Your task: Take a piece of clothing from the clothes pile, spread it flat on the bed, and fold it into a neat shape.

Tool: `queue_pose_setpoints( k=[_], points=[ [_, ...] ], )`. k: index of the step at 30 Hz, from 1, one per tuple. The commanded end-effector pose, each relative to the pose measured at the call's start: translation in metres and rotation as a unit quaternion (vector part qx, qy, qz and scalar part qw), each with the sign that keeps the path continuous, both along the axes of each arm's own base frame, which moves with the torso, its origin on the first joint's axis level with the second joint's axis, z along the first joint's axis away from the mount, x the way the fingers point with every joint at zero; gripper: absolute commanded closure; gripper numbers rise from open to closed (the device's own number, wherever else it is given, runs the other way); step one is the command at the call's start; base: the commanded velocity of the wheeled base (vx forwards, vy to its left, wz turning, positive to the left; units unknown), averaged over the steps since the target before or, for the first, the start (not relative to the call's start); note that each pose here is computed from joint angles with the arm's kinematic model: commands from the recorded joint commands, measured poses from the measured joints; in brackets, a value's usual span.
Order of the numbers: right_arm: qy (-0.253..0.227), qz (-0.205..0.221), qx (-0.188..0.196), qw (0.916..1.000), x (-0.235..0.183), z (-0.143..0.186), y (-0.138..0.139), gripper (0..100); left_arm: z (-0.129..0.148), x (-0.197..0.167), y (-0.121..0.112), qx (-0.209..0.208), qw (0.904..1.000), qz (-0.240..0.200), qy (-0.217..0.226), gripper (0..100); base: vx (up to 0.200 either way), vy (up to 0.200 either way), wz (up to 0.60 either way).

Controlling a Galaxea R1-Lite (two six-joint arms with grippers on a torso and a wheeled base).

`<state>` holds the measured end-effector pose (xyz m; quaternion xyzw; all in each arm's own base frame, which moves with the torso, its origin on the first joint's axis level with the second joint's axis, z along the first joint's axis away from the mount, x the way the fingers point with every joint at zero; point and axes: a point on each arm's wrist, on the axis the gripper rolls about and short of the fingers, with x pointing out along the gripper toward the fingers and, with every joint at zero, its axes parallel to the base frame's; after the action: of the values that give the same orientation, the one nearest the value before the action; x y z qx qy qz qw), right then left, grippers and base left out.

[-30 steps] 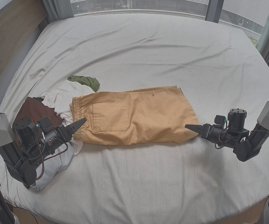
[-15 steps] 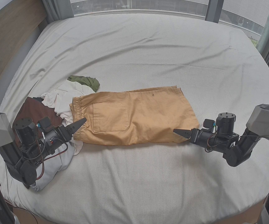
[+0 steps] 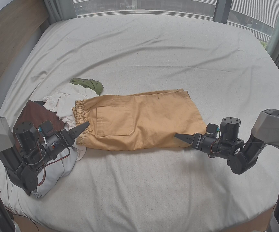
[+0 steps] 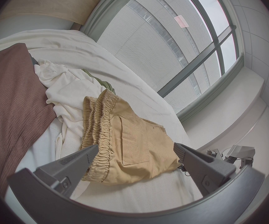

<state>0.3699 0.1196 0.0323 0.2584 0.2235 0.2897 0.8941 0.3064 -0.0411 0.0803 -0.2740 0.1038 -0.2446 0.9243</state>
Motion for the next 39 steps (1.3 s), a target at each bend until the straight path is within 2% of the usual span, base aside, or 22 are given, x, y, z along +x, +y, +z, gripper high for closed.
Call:
queue_pose_setpoints(
  k=[1,9,14,22,33,34,39],
  points=[
    [-0.004,-0.006,-0.003,1.0,0.007,-0.012,0.007,0,0.001,0.0,0.0,0.0,1.0,0.0,-0.002,0,0.0,0.0,0.0],
    [-0.022,-0.015,0.001,0.9996,0.018,-0.007,0.014,0,0.002,0.0,0.0,-0.001,1.0,0.001,-0.003,0,0.0,0.0,0.0],
    [-0.007,-0.012,-0.005,0.9999,0.021,-0.007,0.02,0,0.003,0.0,0.001,-0.001,1.0,0.002,-0.006,0,0.0,0.0,0.0],
    [-0.013,-0.024,-0.009,0.9996,0.028,-0.007,0.028,0,0.005,0.001,0.002,-0.002,0.9999,0.004,-0.009,0,0.0,0.0,0.0],
    [-0.011,-0.036,-0.02,0.9991,0.03,-0.013,0.026,0,0.004,0.001,0.003,-0.003,1.0,0.004,-0.009,0,0.0,0.0,0.0],
    [-0.014,-0.041,-0.026,0.9987,0.031,-0.014,0.026,100,0.005,0.001,0.003,-0.003,0.9999,0.004,-0.009,0,0.0,0.0,0.0],
    [-0.017,-0.044,-0.04,0.9981,0.032,-0.019,0.025,100,0.005,0.002,0.003,-0.003,0.9999,0.004,-0.009,0,0.0,0.0,0.0]
  ],
)
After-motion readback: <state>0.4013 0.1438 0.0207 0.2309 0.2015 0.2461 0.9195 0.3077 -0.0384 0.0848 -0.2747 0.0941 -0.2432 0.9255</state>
